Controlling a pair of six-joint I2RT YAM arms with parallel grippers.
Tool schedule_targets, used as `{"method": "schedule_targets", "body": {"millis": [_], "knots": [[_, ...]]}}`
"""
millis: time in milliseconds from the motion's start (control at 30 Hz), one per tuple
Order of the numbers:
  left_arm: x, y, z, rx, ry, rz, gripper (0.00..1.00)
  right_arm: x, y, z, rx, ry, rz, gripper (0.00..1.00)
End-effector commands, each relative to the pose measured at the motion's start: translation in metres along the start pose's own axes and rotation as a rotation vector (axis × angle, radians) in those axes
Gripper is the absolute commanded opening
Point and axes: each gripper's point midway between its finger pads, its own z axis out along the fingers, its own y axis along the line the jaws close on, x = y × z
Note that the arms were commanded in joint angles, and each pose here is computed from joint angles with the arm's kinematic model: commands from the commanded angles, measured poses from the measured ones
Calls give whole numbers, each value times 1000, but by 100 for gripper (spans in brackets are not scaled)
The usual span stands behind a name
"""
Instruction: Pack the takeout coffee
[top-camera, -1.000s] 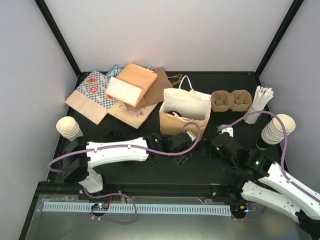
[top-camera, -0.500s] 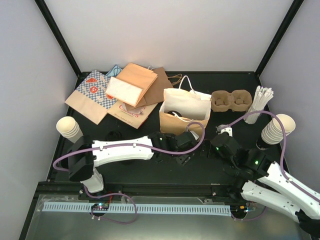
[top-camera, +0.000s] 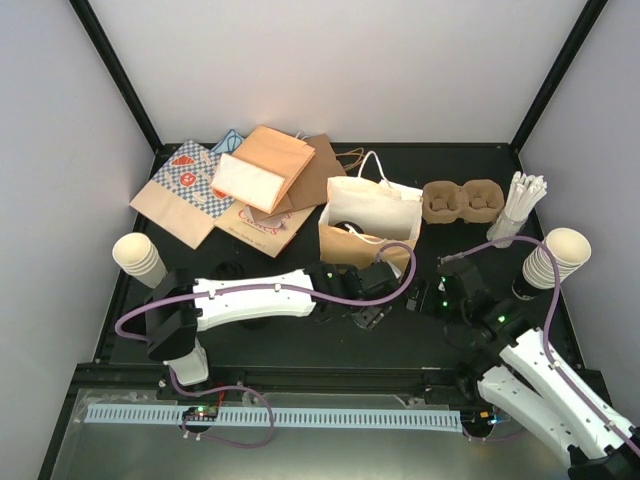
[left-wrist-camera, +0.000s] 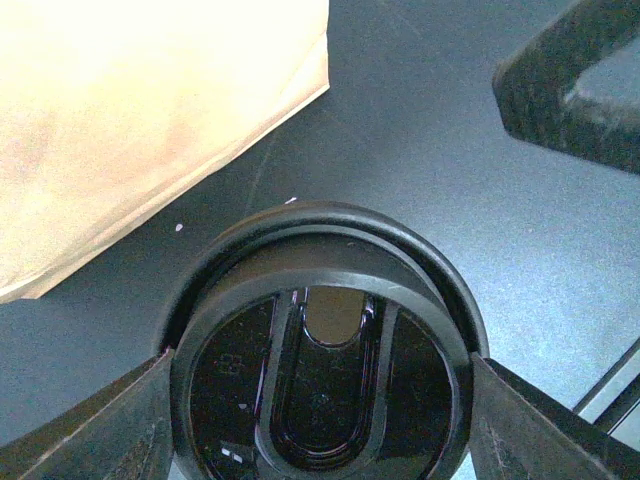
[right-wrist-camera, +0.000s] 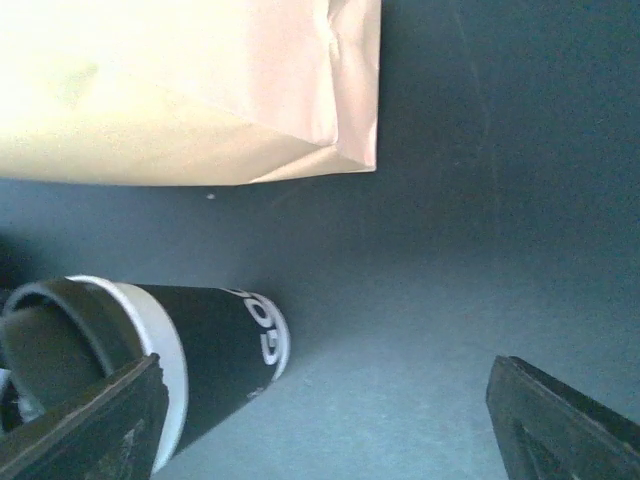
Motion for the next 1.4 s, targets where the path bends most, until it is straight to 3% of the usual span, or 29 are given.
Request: {"method": "schedule_targets", "body": {"millis": [0,167,433,900,1367], "knots": [[14,1,9,1,77,-13,74,-6,29,-5,-183,22,-33,86],[14,3,11,14,88,-25,74,-3,42,-2,-259,49,-59,68],[19,4,15,22,120,-37,74,12,45,12,-311,114,-53,52],[27,3,23,29,166,-48,74,36,45,28,-367,203,-45,46],[36,-4,31,80,212,-61,73,41,26,43,-277,214,-16,45]]}}
